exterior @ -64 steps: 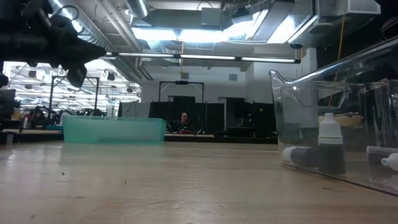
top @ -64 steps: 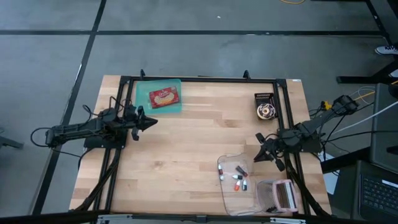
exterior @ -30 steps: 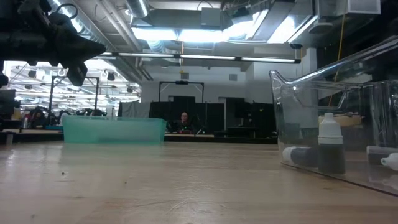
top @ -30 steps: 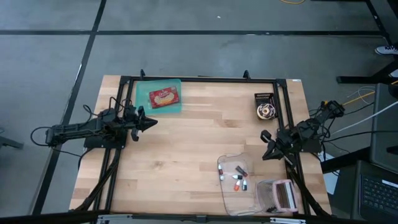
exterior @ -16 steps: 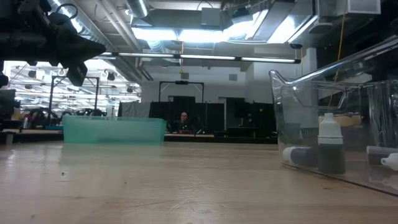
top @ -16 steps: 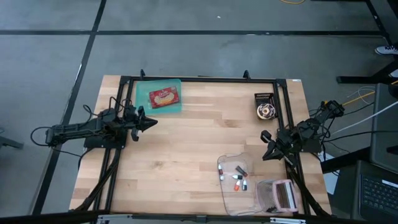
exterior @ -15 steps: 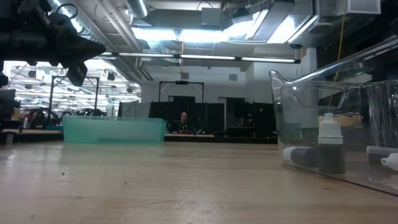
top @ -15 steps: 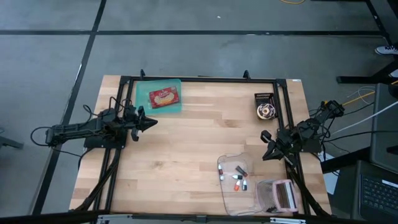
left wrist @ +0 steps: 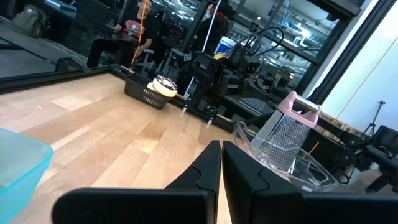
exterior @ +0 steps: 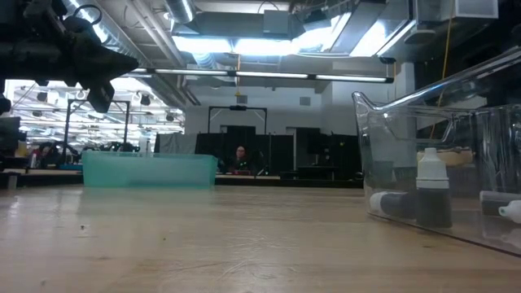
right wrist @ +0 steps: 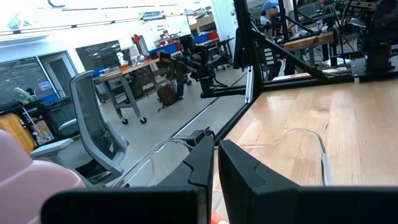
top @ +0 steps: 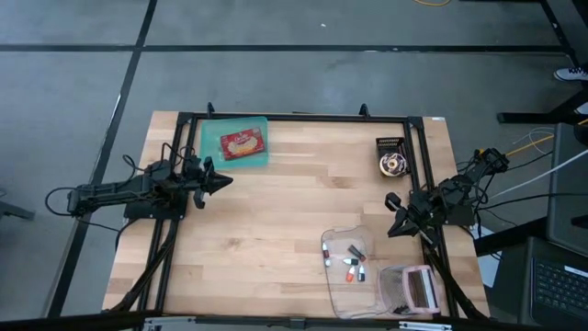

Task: Pick & Place Food Item
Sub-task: Return to Home Position

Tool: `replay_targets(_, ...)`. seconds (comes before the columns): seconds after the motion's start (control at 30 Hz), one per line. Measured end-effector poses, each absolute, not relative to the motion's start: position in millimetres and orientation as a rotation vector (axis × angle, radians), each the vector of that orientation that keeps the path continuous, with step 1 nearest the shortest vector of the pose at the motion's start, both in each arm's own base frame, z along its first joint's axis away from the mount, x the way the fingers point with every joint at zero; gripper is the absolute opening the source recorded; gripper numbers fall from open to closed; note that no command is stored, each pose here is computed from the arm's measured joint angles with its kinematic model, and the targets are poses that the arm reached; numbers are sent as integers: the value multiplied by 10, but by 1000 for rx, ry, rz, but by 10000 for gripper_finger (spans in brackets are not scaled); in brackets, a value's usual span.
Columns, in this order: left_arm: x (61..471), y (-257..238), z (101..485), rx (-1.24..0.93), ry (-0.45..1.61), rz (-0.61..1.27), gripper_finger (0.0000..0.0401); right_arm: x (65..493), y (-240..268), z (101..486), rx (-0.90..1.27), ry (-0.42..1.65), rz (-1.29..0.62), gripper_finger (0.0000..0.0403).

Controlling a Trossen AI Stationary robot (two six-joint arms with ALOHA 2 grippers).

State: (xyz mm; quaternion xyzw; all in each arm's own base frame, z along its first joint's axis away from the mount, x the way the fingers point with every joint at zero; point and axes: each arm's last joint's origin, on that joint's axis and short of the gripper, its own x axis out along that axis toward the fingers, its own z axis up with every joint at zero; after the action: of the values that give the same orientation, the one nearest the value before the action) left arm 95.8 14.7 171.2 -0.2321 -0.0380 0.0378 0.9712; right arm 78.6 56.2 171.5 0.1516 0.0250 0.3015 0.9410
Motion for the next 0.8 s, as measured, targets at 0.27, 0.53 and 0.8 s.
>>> replay_targets(0.27, 958, 147, 1712, -469, -77, 76, 10, 786, 562, 1715, 309, 51, 615, 27)
replay_targets(0.53, 958, 147, 1712, -469, -77, 76, 10, 786, 562, 1716, 309, 51, 615, 27)
replay_targets(0.8, 958, 147, 1712, -469, -77, 76, 11, 786, 562, 1716, 309, 51, 615, 27)
